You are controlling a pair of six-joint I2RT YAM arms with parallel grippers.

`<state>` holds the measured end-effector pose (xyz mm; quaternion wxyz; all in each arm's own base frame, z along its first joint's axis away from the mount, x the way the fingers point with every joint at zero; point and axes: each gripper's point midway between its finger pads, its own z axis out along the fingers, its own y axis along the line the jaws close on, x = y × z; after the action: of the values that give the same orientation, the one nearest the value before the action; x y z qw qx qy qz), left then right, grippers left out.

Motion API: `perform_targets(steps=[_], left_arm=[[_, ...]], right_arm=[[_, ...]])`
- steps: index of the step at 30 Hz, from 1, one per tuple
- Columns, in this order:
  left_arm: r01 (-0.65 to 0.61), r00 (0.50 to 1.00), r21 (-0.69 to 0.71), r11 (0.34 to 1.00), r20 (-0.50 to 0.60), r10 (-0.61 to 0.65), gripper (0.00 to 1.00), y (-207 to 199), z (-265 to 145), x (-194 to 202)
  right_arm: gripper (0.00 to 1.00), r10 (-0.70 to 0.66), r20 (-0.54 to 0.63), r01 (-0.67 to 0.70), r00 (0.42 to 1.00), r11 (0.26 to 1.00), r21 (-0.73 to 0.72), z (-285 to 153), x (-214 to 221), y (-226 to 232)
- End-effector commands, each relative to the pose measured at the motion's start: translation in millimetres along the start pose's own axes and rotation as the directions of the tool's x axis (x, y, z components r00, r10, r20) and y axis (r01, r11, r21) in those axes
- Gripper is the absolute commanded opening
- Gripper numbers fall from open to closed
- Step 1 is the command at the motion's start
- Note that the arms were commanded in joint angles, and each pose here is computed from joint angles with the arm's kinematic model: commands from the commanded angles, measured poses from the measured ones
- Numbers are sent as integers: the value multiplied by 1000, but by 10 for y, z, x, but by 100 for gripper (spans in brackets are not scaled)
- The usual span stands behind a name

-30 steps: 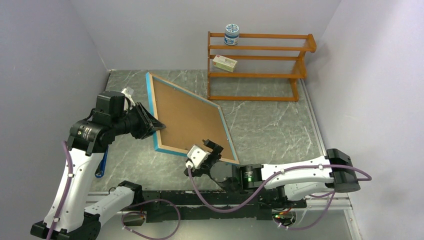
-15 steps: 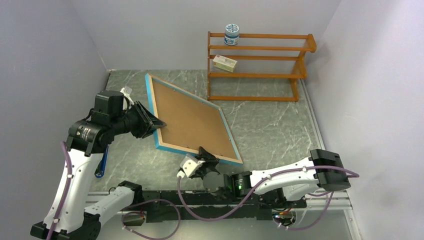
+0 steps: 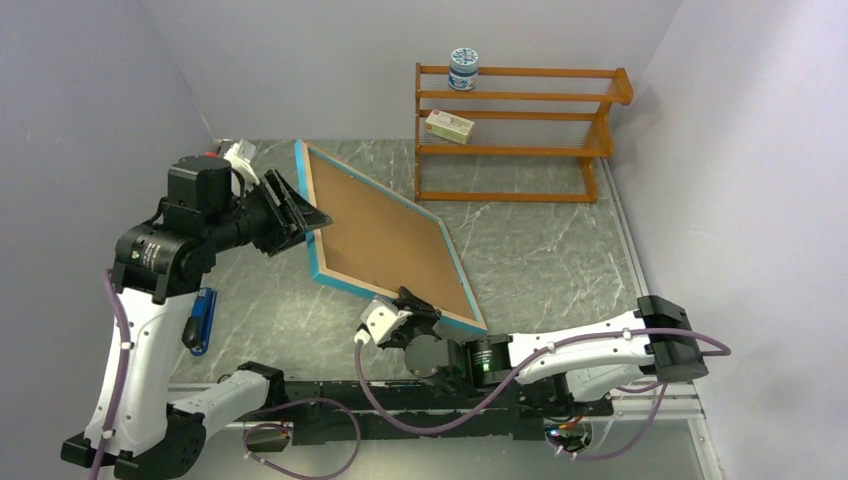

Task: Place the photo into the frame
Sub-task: Turn over the photo frame at the center of the board.

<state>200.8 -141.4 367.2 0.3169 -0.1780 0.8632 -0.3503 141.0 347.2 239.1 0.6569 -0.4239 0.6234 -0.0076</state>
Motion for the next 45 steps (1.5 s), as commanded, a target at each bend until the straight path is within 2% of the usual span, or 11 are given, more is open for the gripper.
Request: perform_targets(steps=[1, 4, 7, 9, 12, 18, 24, 28, 34, 42, 45], left_arm=[[-125, 990, 9, 992, 71, 124, 63, -107, -54, -213], [-159, 981, -10, 987, 111, 159, 73, -145, -84, -338], [-201, 958, -45, 979, 201, 206, 80, -231, -218, -565], [-230, 933, -56, 971, 270, 237, 82, -338, -374, -723], [-268, 882, -68, 961, 383, 273, 93, -496, -635, -948], [-313, 805, -97, 945, 501, 318, 94, -615, -910, -1166], [-311, 770, -108, 944, 554, 317, 94, -574, -990, -1205], [-288, 779, -117, 950, 549, 304, 94, -462, -913, -1161], [-219, 844, -71, 973, 487, 225, 94, -207, -520, -926], [-126, 900, -154, 980, 398, 178, 94, 287, -68, -703], [-89, 916, -208, 974, 366, 162, 94, 527, 99, -603]], right_arm=[[0, 226, 71, -222, 972, 973, -62, -109, -502, -195], [0, 261, 71, -253, 963, 962, -102, -125, -593, -207], [0, 304, 73, -294, 950, 947, -129, -108, -700, -255], [0, 325, 57, -314, 944, 938, -150, -63, -725, -294], [0, 363, 44, -350, 931, 919, -179, 37, -783, -384], [0, 451, 74, -431, 889, 882, -190, 237, -1055, -777], [0, 507, 114, -486, 854, 857, -171, 391, -1335, -1167], [0, 572, 130, -545, 810, 815, -196, 451, -1510, -1375], [0, 699, 78, -666, 711, 704, -246, 621, -1582, -1484], [0, 834, -11, -813, 552, 535, -231, 922, -1315, -1670], [0, 873, -40, -847, 486, 460, -266, 993, -1182, -1690]])
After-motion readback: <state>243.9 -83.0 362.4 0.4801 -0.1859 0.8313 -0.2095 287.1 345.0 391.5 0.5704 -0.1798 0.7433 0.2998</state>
